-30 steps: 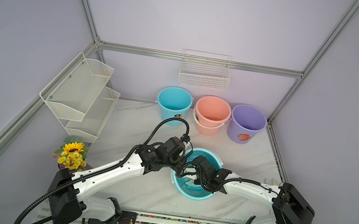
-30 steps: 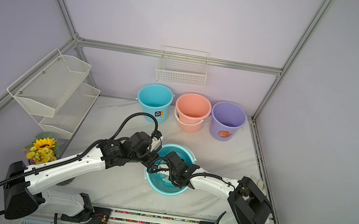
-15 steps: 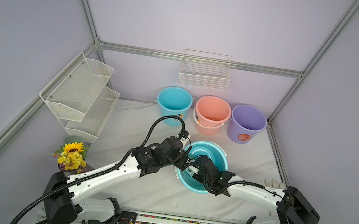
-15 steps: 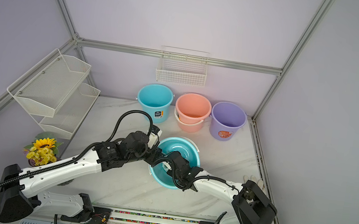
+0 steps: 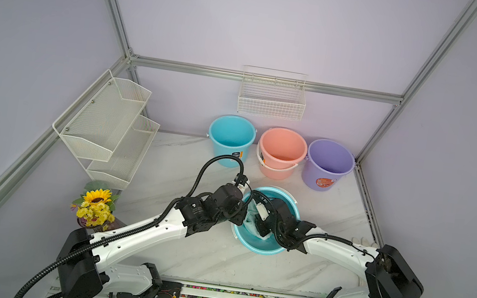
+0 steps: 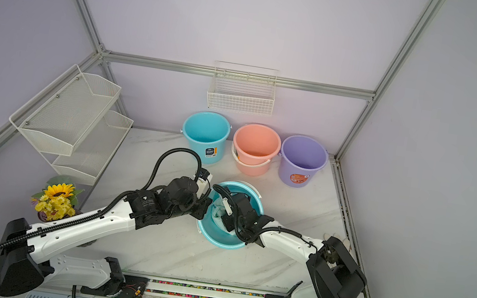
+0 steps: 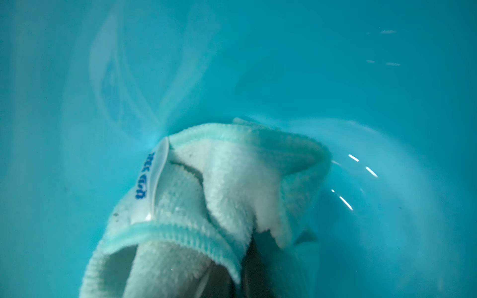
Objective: Wipe the inside of the bucket with a cloth
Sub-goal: Wipe the dirt from the inside of the bucket.
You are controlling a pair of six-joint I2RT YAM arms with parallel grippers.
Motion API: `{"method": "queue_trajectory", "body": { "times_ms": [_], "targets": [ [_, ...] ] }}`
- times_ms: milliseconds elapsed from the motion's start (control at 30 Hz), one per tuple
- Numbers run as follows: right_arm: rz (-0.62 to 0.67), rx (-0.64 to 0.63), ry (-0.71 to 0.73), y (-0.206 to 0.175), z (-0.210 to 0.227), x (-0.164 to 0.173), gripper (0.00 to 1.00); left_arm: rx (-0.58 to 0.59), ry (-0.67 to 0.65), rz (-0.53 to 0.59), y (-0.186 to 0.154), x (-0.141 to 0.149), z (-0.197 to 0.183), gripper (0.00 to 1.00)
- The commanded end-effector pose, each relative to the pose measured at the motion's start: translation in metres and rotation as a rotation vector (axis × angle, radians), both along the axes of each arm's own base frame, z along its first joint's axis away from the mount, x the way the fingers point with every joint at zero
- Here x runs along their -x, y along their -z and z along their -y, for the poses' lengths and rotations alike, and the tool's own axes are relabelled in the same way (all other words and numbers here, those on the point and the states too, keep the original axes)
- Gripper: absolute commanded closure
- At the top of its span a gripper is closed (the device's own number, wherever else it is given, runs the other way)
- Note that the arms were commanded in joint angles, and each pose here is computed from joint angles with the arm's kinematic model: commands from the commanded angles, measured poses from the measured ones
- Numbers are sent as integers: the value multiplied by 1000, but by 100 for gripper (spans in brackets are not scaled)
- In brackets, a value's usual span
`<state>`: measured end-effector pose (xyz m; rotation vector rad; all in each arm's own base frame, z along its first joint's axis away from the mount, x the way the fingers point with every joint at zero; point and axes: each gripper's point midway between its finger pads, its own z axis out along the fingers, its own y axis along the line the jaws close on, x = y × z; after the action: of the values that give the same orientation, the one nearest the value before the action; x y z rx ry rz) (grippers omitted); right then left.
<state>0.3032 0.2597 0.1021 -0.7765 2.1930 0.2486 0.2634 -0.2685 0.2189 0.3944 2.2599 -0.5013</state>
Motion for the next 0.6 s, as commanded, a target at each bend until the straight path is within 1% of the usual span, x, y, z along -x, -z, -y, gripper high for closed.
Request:
{"method": "queue_trajectory", "body": {
  "times_ms": [0, 33, 67, 133, 200, 300, 367, 433, 500, 567],
  "targets": [
    [82, -52, 221, -29, 27, -24, 100, 121, 45, 41, -36, 7, 15, 100],
    [107, -32, 314, -33, 41, -31, 100, 122, 43, 37, -36, 7, 15, 100],
    [130, -22, 363, -37, 49, -36, 100, 122, 45, 32, -34, 7, 16, 100],
    [153, -58, 415, -44, 51, -41, 100, 127, 50, 27, -34, 8, 17, 100],
    [154, -132, 444, -48, 47, -44, 100, 135, 60, 27, -35, 9, 20, 100],
    [145, -244, 426, -53, 29, -49, 100, 147, 76, 26, -37, 10, 23, 100],
    [126, -333, 346, -54, 8, -48, 100, 150, 82, 23, -37, 11, 25, 100],
    [81, -358, 228, -51, -15, -44, 100, 151, 78, 24, -38, 10, 24, 100],
    [-2, -337, 98, -39, -37, -33, 100, 147, 64, 30, -38, 8, 21, 100],
    [-116, -288, 0, -20, -49, -17, 100, 141, 36, 43, -39, 6, 16, 100]
  ]
}}
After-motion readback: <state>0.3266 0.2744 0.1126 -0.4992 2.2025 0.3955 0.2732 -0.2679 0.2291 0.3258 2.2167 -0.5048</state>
